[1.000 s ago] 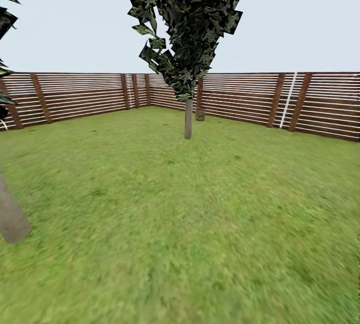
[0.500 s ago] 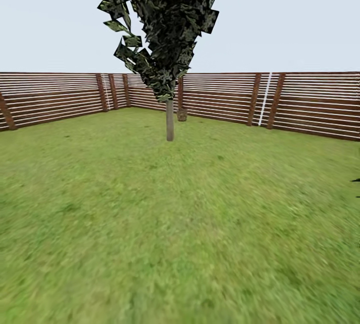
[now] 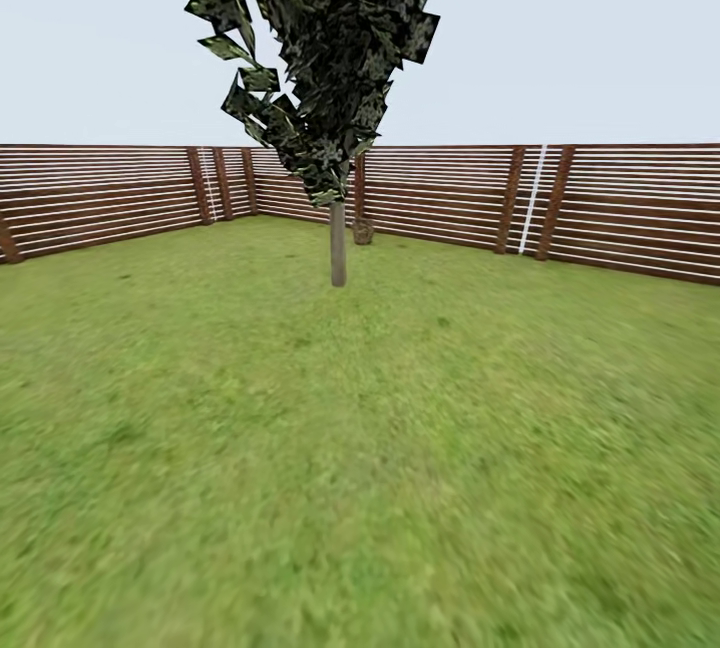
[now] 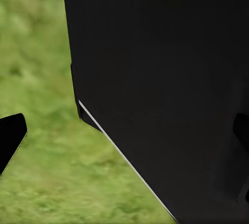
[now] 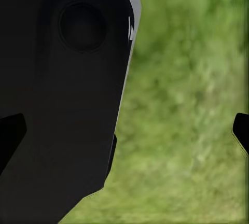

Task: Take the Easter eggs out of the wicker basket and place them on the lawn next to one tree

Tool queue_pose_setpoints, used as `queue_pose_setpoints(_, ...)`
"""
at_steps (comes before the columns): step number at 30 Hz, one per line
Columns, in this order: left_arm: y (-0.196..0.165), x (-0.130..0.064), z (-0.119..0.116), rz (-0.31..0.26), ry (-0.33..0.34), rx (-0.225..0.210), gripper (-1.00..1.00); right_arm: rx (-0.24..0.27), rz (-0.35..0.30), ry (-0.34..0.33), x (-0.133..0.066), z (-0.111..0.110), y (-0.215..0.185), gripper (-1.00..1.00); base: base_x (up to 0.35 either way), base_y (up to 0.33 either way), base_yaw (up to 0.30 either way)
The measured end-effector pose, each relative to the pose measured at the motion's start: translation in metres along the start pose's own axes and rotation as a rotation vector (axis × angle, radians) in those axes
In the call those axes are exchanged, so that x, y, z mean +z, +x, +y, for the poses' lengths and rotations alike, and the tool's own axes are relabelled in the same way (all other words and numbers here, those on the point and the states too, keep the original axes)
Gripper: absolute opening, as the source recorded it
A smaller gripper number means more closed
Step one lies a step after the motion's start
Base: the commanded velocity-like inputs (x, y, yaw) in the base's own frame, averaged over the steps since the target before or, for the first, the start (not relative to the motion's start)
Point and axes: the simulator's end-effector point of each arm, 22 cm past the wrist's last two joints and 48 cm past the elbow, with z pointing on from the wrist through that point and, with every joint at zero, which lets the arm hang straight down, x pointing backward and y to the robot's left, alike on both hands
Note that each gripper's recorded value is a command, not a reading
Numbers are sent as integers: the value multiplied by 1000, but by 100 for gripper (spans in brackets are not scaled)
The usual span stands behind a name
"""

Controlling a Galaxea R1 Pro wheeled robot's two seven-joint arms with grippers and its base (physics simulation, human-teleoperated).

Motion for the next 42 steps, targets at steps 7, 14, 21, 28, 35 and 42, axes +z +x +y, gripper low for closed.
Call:
queue_pose_setpoints(7, 0, 0, 0, 0, 0, 0, 100, -1, 0, 0, 0, 0, 0, 100, 326, 0, -90)
queue_pose_setpoints(14, 0, 0, -1, 0, 1, 0, 100, 0, 0, 0, 0, -1, 0, 100, 326, 0, -270)
queue_pose_setpoints(21, 0, 0, -1, 0, 1, 0, 100, 0, 0, 0, 0, 0, 0, 100, 326, 0, -123)
queue_pose_setpoints(28, 0, 0, -1, 0, 1, 0, 100, 1, 0, 0, 0, 0, 0, 100, 326, 0, -4)
queue_pose_setpoints(35, 0, 0, -1, 0, 1, 0, 100, 1, 0, 0, 0, 0, 0, 100, 326, 0, 0)
queue_pose_setpoints(42, 0, 0, 0, 0, 0, 0, 100, 1, 0, 0, 0, 0, 0, 100, 326, 0, 0)
